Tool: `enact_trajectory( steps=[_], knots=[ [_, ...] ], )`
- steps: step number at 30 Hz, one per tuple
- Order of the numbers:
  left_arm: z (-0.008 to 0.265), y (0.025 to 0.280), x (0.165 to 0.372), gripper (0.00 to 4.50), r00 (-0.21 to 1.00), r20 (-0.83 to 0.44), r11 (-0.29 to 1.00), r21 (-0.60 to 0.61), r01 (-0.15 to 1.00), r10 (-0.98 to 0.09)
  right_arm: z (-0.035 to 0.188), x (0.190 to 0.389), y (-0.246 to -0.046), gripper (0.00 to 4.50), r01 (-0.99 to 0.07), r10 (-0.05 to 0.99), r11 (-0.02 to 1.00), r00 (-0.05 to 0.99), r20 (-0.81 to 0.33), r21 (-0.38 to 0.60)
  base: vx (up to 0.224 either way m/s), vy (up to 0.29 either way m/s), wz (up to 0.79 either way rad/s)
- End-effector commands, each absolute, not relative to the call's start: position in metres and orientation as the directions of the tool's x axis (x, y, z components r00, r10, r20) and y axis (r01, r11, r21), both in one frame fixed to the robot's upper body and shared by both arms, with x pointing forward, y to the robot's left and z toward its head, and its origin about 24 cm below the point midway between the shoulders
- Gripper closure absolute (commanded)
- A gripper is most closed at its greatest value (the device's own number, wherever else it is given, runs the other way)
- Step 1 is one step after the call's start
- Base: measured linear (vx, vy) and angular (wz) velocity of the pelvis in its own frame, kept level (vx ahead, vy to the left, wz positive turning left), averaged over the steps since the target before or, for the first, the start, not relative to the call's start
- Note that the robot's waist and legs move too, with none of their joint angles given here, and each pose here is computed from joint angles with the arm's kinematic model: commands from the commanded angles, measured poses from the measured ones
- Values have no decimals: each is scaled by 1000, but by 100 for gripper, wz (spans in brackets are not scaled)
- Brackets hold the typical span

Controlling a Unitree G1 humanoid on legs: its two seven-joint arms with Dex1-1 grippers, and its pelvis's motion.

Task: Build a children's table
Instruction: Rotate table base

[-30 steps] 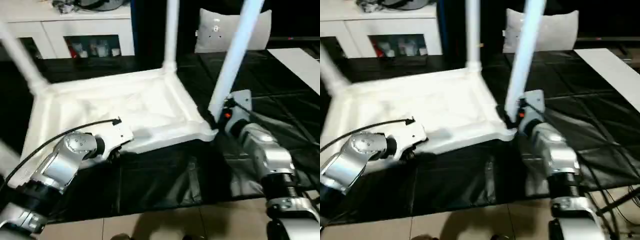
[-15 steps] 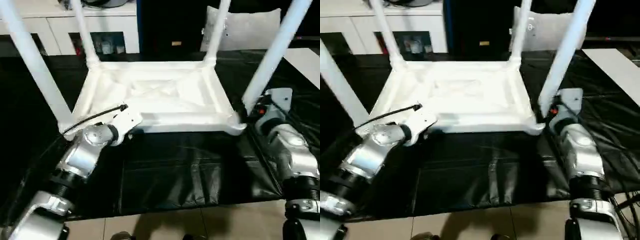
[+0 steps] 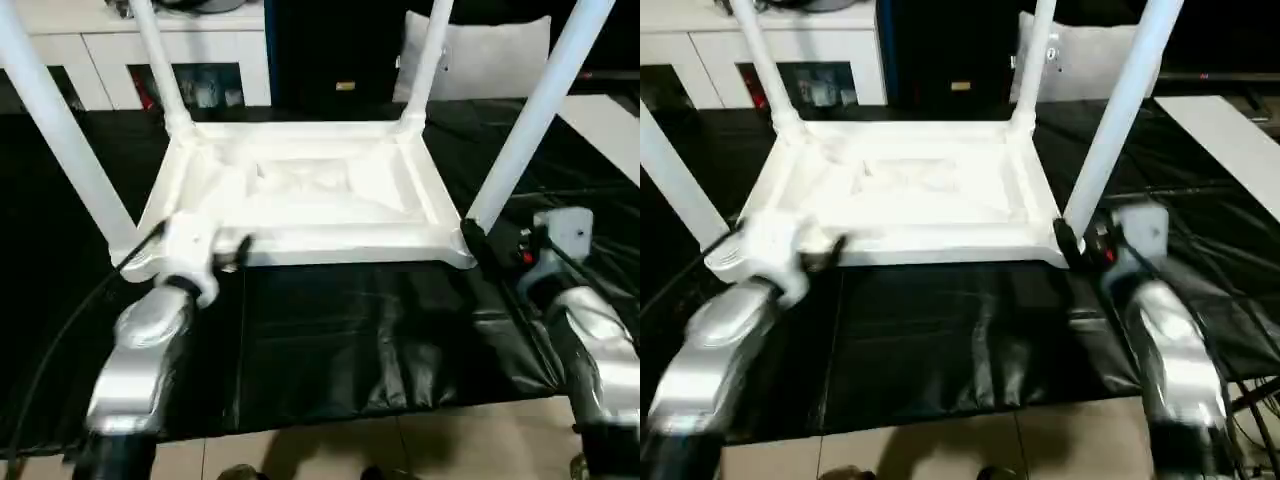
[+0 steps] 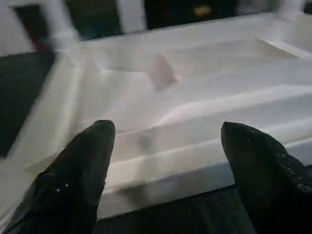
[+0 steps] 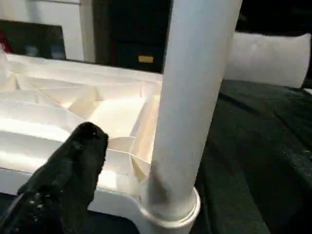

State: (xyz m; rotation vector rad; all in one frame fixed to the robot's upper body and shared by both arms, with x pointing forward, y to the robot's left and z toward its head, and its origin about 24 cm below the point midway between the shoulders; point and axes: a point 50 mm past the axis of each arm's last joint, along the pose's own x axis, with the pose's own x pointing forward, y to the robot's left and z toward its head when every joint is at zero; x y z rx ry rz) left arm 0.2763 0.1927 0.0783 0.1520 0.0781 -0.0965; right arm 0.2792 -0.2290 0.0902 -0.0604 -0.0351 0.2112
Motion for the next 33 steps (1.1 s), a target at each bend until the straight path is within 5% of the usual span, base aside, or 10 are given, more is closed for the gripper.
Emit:
enact_trajectory(
  steps=[1,5,10,18,22,27,33],
  knots=[
    [90,195,269,41,998,7,985,162,53,-55,96,270,-217,0,-278,278,961,959,56,-12,0,0,0],
    [88,201,263,5,999,8,993,109,-53,52,94,261,-185,0,-470,470,881,883,17,50,0,0,0],
    [86,205,262,2,976,-63,976,-51,-214,211,90,264,-164,0,-565,571,819,820,-41,100,0,0,0],
    [87,220,259,2,923,-57,924,-23,-383,381,96,270,-157,0,-564,570,820,821,-46,99,0,0,0],
    [93,239,275,2,892,-60,893,-5,-450,448,94,275,-156,0,-571,569,821,819,-67,-7,0,0,0],
    [97,249,289,2,895,-62,897,18,-442,442,95,278,-157,0,-539,536,842,841,-73,-31,0,0,0],
    [98,272,314,2,874,-115,880,8,-474,472,79,284,-156,0,-541,529,841,814,-238,18,0,0,0]
  ],
)
